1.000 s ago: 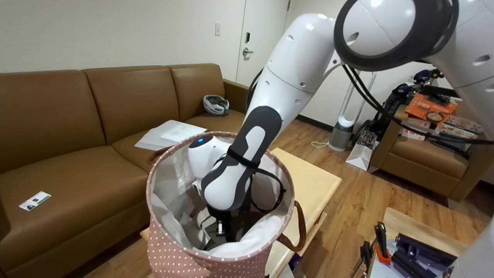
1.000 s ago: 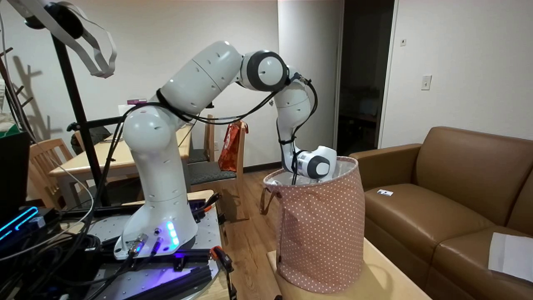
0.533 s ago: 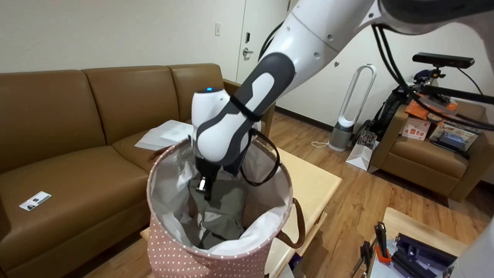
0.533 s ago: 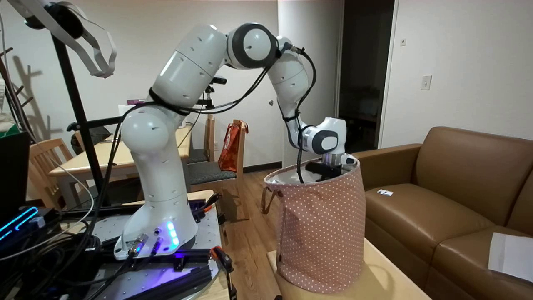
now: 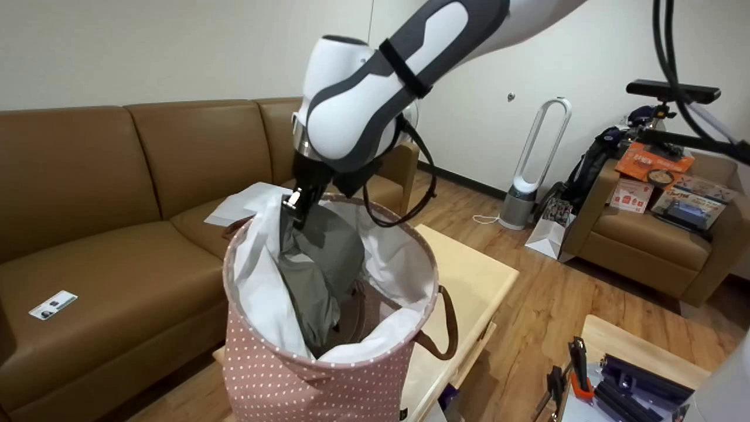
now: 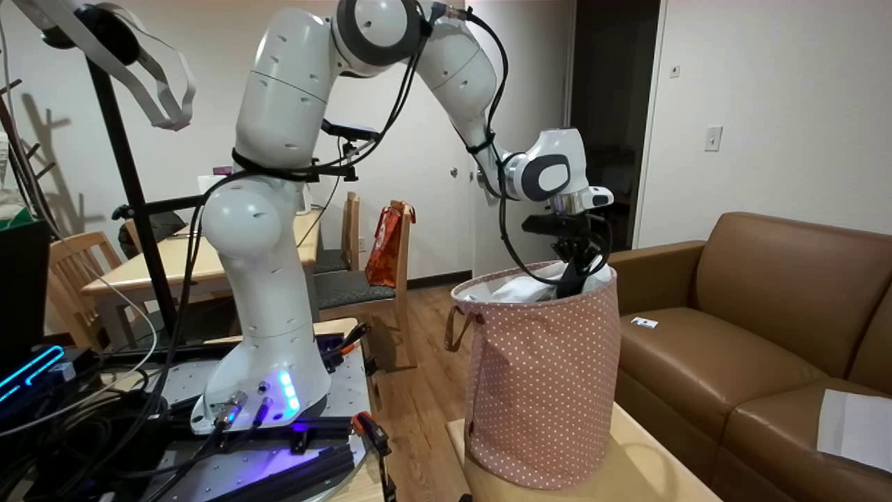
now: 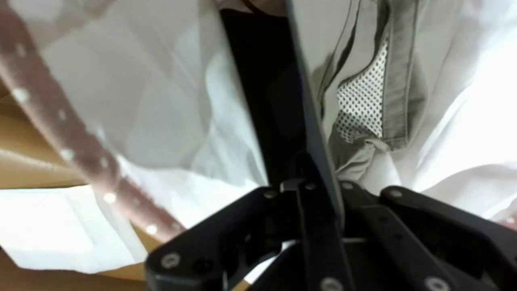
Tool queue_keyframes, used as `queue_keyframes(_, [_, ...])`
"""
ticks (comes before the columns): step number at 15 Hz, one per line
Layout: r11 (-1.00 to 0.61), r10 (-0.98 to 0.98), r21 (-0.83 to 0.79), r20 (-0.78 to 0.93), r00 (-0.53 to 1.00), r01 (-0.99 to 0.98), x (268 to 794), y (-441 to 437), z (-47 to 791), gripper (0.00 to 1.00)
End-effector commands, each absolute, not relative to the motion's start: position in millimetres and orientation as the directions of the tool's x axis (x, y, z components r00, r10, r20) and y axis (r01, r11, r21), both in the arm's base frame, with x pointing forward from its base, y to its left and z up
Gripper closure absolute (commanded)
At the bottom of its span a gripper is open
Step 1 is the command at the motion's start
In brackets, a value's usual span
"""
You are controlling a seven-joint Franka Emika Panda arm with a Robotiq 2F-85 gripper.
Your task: Remove the green hat from the basket and put it on the table
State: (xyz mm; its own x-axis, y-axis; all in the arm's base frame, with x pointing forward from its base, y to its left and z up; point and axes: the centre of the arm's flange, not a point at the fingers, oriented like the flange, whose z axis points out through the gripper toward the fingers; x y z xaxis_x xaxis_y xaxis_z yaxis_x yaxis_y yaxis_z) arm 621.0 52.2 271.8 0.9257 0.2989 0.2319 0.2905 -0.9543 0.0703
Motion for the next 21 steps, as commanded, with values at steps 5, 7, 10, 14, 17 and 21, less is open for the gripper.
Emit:
queue_keyframes(5, [-0.973,0.229,0.123,0.385,0.894,0.196,610.9,19.2,413.3,0.99])
queue_keyframes(7, [-0.978,0.200,0.134,0.416,0.887,0.157,608.1,3.3,446.9,0.99])
queue_keyframes(10, [-0.986,0.121,0.155,0.460,0.880,0.055,601.3,-25.9,486.5,0.99])
queue_keyframes(14, [-0.970,-0.053,0.178,0.518,0.854,-0.168,587.4,-82.5,523.4,0.99])
queue_keyframes(17, [-0.927,-0.172,0.193,0.544,0.821,-0.322,578.5,-142.6,548.1,0.99])
queue_keyframes(21, [-0.869,-0.255,0.223,0.564,0.785,-0.442,572.2,-212.2,570.5,0.99])
